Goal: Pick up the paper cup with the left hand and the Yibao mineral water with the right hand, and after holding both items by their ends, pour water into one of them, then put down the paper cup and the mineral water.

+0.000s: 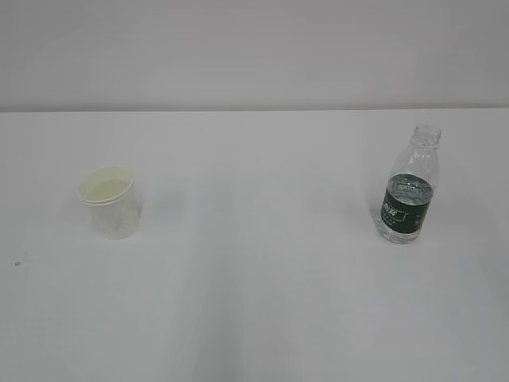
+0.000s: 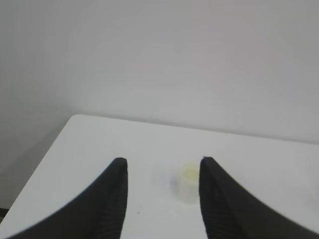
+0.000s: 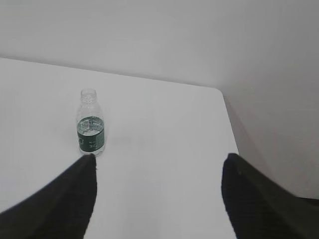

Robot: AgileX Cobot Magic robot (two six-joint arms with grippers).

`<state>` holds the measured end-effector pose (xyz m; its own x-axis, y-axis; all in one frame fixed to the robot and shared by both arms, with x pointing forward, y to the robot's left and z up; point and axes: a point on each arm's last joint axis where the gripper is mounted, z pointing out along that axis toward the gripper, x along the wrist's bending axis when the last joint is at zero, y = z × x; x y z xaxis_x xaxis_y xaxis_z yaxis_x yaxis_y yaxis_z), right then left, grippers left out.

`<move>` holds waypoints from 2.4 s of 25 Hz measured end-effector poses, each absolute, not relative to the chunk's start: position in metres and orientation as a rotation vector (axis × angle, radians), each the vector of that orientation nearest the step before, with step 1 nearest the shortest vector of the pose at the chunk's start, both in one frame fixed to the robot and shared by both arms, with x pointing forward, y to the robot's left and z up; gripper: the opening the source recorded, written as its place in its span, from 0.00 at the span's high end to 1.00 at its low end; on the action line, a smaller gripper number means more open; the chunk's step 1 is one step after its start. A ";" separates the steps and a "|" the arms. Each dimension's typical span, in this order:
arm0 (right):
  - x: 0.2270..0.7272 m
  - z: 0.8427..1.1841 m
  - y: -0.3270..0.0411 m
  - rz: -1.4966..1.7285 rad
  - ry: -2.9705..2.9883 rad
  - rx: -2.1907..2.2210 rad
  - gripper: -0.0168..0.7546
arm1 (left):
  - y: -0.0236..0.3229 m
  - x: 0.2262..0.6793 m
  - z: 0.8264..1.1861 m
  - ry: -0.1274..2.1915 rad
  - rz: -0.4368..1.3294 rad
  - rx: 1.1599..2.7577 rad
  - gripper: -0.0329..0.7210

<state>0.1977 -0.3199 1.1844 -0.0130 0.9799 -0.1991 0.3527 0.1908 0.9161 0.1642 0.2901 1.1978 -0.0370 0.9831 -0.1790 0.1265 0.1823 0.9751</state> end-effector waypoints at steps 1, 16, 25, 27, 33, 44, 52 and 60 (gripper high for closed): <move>0.198 1.184 -0.320 0.849 1.536 1.319 0.22 | 0.290 0.164 1.196 1.414 1.025 1.176 0.51; 0.169 1.179 -0.323 0.929 1.457 1.279 0.22 | 0.288 0.163 1.189 1.446 0.992 1.258 0.52; 0.145 1.172 -0.326 0.992 1.378 1.240 0.22 | 0.289 0.172 1.171 1.486 0.959 1.298 0.52; 0.143 1.172 -0.326 1.002 1.368 1.243 0.22 | 0.289 0.174 1.163 1.496 0.949 1.309 0.52; 0.146 1.160 -0.324 1.011 1.392 1.256 0.22 | 0.288 0.174 1.143 1.500 0.938 1.314 0.52; 0.160 1.144 -0.322 0.974 1.449 1.298 0.22 | 0.288 0.176 1.137 1.489 0.949 1.311 0.52; 0.172 1.129 -0.319 0.948 1.502 1.346 0.24 | 0.289 0.184 1.129 1.507 0.937 1.337 0.52; 0.187 1.111 -0.316 0.913 1.573 1.394 0.25 | 0.290 0.201 1.098 1.575 0.882 1.387 0.52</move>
